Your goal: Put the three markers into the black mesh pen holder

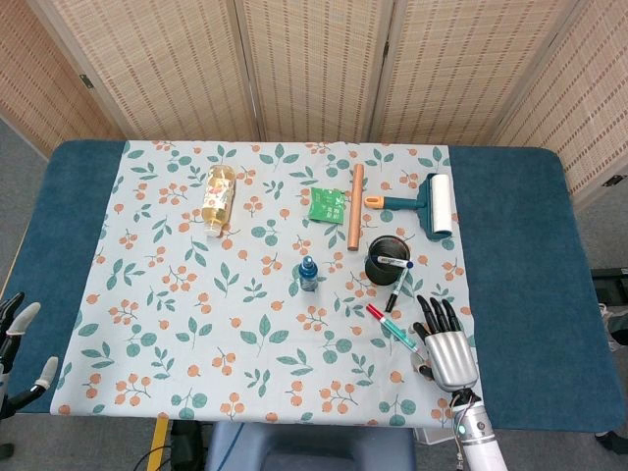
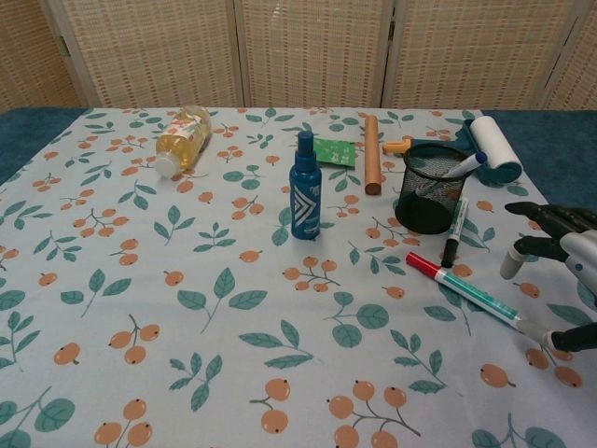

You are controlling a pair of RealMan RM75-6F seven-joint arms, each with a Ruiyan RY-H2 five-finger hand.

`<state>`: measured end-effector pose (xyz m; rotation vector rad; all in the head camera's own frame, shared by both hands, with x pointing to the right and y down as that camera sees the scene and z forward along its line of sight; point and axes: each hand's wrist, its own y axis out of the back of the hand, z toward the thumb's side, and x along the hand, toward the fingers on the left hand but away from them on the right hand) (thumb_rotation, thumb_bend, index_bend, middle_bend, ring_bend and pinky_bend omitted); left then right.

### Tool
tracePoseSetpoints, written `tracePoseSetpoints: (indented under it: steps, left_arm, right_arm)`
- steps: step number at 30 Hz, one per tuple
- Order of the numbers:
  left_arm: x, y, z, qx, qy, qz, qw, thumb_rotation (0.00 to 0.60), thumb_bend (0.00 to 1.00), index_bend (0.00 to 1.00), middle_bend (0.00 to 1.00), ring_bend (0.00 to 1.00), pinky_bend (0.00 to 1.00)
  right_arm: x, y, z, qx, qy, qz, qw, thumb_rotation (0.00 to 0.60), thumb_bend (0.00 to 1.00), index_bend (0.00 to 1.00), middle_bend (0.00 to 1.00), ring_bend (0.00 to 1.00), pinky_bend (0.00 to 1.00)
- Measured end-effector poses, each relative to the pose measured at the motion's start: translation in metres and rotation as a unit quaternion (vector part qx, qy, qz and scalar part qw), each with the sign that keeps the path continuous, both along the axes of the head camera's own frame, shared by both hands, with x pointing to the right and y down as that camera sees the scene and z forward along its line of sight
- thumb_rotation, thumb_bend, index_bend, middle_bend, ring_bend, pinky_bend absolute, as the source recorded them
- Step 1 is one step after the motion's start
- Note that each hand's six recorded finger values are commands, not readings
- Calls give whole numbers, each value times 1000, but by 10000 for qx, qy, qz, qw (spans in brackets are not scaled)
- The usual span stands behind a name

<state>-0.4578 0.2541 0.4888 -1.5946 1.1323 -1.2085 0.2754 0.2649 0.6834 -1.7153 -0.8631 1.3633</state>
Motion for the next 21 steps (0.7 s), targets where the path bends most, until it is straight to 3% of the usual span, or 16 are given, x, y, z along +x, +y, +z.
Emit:
tracePoseSetpoints:
  steps: [4,21]
  left_arm:
    - [-1,-1,-1,16,29,-9,10000,600,423,0,20,9,271]
    - [-3,0,-5,66,49,-29,10000,600,423,0,20,9,271]
  right_arm:
    - [-1,2,-3,168,4,94,9998,600,237,443,49,0,0]
    - [5,8,18,98,33,355,9993,600,238,443,50,0,0]
